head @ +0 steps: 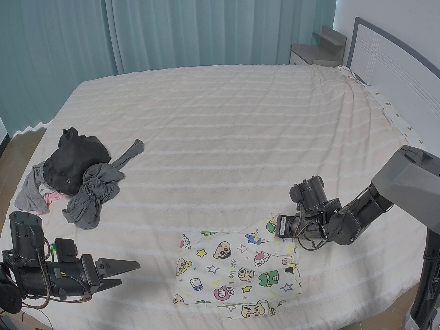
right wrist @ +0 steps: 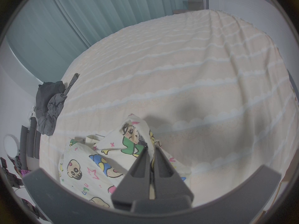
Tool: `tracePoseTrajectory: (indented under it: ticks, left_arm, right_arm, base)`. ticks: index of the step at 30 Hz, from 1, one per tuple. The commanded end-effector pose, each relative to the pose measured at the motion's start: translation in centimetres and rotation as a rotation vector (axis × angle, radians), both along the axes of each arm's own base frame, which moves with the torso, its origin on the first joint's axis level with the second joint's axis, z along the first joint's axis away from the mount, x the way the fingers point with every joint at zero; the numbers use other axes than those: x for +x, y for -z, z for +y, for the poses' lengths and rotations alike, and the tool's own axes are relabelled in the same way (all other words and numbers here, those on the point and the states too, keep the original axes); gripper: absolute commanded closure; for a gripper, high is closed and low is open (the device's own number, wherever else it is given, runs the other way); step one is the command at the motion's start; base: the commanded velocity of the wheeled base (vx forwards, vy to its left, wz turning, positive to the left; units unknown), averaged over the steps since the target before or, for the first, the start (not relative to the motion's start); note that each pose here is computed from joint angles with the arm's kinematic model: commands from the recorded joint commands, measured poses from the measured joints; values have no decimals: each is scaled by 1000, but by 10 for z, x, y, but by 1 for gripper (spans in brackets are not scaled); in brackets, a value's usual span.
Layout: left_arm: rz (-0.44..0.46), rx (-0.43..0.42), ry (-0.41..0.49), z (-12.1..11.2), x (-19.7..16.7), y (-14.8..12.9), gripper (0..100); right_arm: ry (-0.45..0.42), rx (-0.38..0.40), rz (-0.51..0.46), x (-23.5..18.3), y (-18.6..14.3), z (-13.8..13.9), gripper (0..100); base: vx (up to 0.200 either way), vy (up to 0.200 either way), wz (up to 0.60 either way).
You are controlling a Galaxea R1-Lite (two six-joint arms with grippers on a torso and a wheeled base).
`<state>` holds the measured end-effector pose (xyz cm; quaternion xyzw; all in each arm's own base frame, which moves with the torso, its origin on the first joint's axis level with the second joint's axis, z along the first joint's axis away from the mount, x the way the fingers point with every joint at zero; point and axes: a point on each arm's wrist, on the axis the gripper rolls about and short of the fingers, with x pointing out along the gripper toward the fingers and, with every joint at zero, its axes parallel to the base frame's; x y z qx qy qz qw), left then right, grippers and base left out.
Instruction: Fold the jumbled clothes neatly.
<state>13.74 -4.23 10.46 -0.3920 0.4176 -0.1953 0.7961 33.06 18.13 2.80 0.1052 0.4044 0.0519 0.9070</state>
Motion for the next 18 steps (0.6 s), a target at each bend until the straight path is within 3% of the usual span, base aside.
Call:
tracePoseTrajectory:
  ticks: [1, 2, 11, 15, 18]
  left_arm:
    - [3, 0, 1, 0, 0, 0, 0]
    - [3, 0, 1, 0, 0, 0, 0]
    - [12, 2, 3, -1, 1, 2, 0]
    - [14, 2, 6, -1, 1, 2, 0]
    - [18, -2, 12, -1, 1, 2, 0]
  right_arm:
    - [-1, 32, 26, 1, 2, -4, 100]
    - [-1, 34, 28, 1, 3, -5, 0]
    - [64, 57, 31, 6, -1, -23, 0]
    - [83, 100, 17, -6, -19, -29, 0]
    - [49, 152, 33, -40, -38, -31, 0]
  base:
    - [0, 0, 0]
    - [0, 0, 0]
    - [0, 0, 0]
    - [0, 0, 0]
    - [0, 0, 0]
